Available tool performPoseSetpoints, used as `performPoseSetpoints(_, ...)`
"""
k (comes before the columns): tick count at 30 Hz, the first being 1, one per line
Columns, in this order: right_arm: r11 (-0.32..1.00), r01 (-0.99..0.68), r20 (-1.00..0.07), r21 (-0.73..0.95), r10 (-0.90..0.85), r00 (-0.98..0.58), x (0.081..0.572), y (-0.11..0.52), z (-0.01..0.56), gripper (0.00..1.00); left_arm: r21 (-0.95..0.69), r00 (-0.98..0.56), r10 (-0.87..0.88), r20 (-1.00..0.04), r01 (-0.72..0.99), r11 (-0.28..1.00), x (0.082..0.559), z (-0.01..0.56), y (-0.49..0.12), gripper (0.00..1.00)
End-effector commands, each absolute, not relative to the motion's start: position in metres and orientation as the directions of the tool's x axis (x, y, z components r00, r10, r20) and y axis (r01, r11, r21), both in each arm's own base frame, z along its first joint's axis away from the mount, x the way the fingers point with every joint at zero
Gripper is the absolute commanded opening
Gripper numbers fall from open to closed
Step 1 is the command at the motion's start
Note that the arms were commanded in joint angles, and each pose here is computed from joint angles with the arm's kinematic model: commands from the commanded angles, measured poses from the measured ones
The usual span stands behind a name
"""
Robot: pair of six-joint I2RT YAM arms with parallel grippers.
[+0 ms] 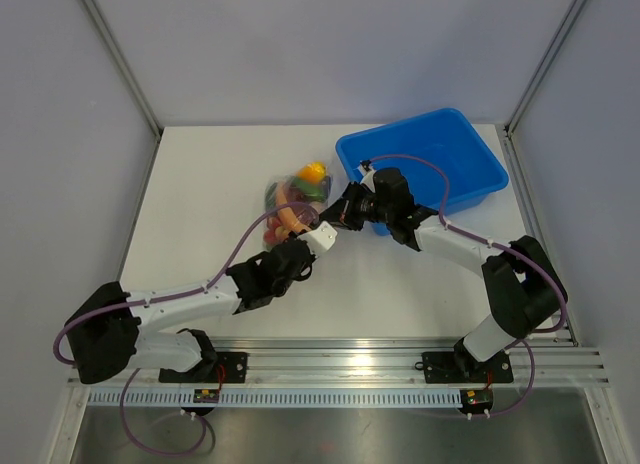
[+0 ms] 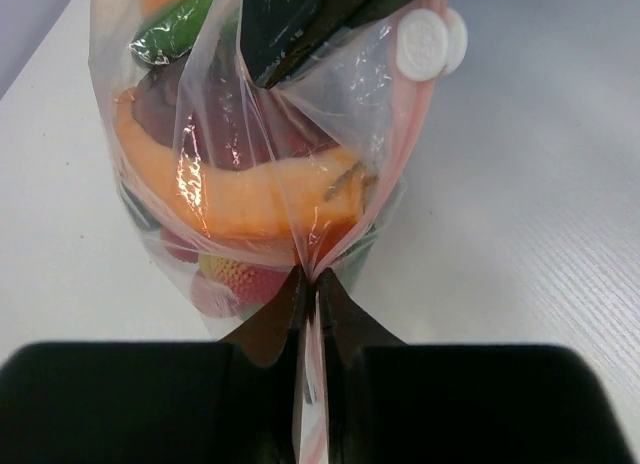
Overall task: Open the zip-top bag and remove the fake food
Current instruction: Pick up the zipper food storage bag at the center of the board.
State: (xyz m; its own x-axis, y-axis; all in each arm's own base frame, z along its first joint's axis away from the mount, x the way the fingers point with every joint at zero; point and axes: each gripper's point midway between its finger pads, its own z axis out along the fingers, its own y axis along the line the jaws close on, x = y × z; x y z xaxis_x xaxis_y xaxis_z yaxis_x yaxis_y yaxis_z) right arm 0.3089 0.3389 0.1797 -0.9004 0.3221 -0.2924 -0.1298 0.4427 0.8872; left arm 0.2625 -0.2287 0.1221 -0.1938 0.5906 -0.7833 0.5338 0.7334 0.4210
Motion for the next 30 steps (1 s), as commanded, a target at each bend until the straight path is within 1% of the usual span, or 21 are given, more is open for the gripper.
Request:
performPoseSetpoints(1, 0.349, -0.216, -0.333, 0.912, 0.323, -0.886, 0.309, 0.344, 0.216, 0.00, 0.392, -0.152, 0.524, -0.838, 0.500, 0.772, 0.268, 0.155, -0.236, 0.06)
performPoseSetpoints(2, 0.350, -0.225, -0.342, 0.909, 0.318, -0.884, 0.309, 0.345, 0.216, 0.00, 0.389, -0.150, 0.520, -0.841, 0.499, 0.774, 0.268, 0.157, -0.236, 0.05)
performPoseSetpoints(4, 0.361, -0.240, -0.359, 0.901, 0.313, -0.879, 0.311, 0.344, 0.217, 0.09, 0.372, -0.151, 0.502, -0.852, 0.500, 0.782, 0.265, 0.163, -0.234, 0.04)
performPoseSetpoints(7, 0.403, -0.262, -0.401, 0.877, 0.312, -0.862, 0.316, 0.341, 0.216, 0.19, 0.347, -0.153, 0.481, -0.863, 0.511, 0.786, 0.260, 0.169, -0.232, 0.03)
performPoseSetpoints(9, 0.411, -0.277, -0.420, 0.869, 0.316, -0.851, 0.317, 0.339, 0.219, 0.21, 0.318, -0.137, 0.446, -0.884, 0.524, 0.790, 0.256, 0.179, -0.233, 0.00)
performPoseSetpoints(10, 0.410, -0.283, -0.428, 0.867, 0.320, -0.845, 0.317, 0.338, 0.221, 0.22, 0.319, -0.145, 0.456, -0.878, 0.533, 0.784, 0.254, 0.177, -0.231, 0.00)
performPoseSetpoints(13, 0.420, -0.301, -0.453, 0.856, 0.329, -0.828, 0.318, 0.335, 0.226, 0.38, 0.292, -0.144, 0.432, -0.890, 0.547, 0.784, 0.248, 0.186, -0.230, 0.00)
performPoseSetpoints(14, 0.429, -0.321, -0.476, 0.844, 0.328, -0.816, 0.318, 0.333, 0.229, 0.51, 0.282, -0.136, 0.416, -0.899, 0.546, 0.789, 0.247, 0.191, -0.229, 0.00)
performPoseSetpoints(15, 0.448, -0.314, -0.480, 0.837, 0.327, -0.814, 0.319, 0.331, 0.227, 0.56, 0.277, -0.133, 0.407, -0.904, 0.543, 0.793, 0.246, 0.194, -0.228, 0.00)
performPoseSetpoints(16, 0.468, -0.313, -0.496, 0.826, 0.341, -0.799, 0.323, 0.327, 0.229, 0.57, 0.275, -0.130, 0.402, -0.906, 0.540, 0.796, 0.246, 0.194, -0.227, 0.00)
performPoseSetpoints(17, 0.481, -0.330, -0.520, 0.812, 0.339, -0.784, 0.322, 0.325, 0.232, 0.67, 0.272, -0.127, 0.395, -0.910, 0.537, 0.799, 0.245, 0.196, -0.226, 0.00)
performPoseSetpoints(25, 0.510, -0.355, -0.569, 0.784, 0.360, -0.740, 0.325, 0.314, 0.240, 0.69, 0.263, -0.129, 0.365, -0.922, 0.482, 0.836, 0.247, 0.204, -0.213, 0.00)
performPoseSetpoints(28, 0.538, -0.385, -0.618, 0.749, 0.359, -0.700, 0.327, 0.308, 0.244, 0.69, 0.253, -0.123, 0.344, -0.931, 0.461, 0.850, 0.247, 0.209, -0.207, 0.00)
performPoseSetpoints(30, 0.581, -0.412, -0.674, 0.702, 0.355, -0.647, 0.331, 0.299, 0.245, 0.69, 0.247, -0.117, 0.331, -0.936, 0.449, 0.858, 0.246, 0.211, -0.204, 0.00)
